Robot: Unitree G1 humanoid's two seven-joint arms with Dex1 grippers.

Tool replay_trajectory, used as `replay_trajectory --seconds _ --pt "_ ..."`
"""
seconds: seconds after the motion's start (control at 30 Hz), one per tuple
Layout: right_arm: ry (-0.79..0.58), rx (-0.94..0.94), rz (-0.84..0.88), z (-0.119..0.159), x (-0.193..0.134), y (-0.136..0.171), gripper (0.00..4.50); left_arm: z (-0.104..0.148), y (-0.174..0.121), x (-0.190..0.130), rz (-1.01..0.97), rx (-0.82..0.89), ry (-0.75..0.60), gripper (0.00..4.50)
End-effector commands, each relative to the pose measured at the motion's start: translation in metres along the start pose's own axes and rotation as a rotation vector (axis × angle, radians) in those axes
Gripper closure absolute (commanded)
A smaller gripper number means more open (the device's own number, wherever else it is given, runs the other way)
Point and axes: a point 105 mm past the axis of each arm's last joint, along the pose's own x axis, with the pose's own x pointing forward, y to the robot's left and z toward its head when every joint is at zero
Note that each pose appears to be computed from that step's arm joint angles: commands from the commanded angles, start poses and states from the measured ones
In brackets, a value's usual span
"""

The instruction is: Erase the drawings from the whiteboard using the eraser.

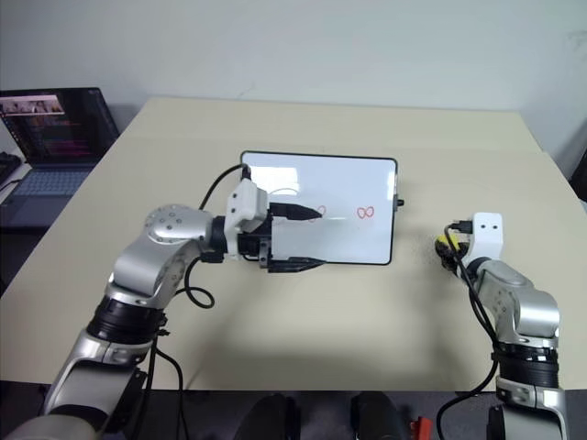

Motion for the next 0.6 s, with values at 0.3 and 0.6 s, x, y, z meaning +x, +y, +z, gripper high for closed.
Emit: replay_trajectory --seconds 0.3,0.6 --pt "-0.06 -0.014 -0.023 0.015 0.0009 -0.0078 0.45 0.0119 0.0019 -0.0028 -0.001 0.044 -0.023 0.0" --pt "-0.049 -0.013 -0.025 0.0114 0.0063 -0.0071 1.02 0.0113 0.0016 -0.0035 0.0 0.043 -0.019 0.0"
